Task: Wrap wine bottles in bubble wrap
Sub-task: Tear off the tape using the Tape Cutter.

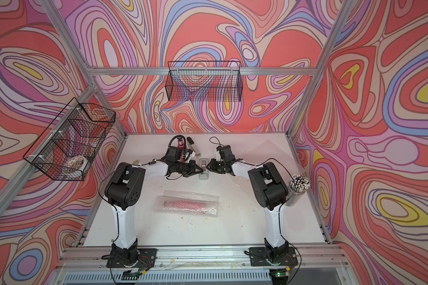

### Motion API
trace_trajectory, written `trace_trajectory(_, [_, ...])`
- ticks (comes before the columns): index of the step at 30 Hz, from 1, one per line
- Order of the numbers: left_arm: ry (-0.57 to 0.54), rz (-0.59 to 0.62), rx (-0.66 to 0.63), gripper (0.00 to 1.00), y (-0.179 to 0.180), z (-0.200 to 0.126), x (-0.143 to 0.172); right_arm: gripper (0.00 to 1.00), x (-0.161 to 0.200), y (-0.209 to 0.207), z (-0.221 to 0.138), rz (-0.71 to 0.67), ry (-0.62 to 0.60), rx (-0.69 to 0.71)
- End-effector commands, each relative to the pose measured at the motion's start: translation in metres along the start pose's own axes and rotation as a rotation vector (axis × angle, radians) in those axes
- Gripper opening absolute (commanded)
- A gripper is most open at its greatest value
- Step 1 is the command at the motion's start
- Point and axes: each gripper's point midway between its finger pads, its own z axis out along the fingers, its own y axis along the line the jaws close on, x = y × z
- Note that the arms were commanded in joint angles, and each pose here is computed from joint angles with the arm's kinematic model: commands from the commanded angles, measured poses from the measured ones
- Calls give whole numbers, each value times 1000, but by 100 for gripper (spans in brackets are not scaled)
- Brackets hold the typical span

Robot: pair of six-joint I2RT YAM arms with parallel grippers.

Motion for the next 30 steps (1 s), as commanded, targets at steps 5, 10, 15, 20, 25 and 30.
trace_trajectory(5, [4,31,79,0,-29,-10,-6,24,18,-32,11,22,35,99])
trace_trajectory(10, [-2,28,114,0,-40,-13,-8,23,21,-35,13,23,37,115])
trace_trajectory(15, [1,31,126,0,-47,-17,-7,23,22,-37,14,22,39,124])
trace_trajectory(20, [13,35,121,0,-51,-21,2,23,24,-38,14,25,40,131])
trace_trajectory(25, [25,23,111,0,-48,-24,14,23,24,-39,15,31,38,135])
trace_trajectory(30, [45,9,92,0,-42,-24,30,23,24,-39,15,32,38,137])
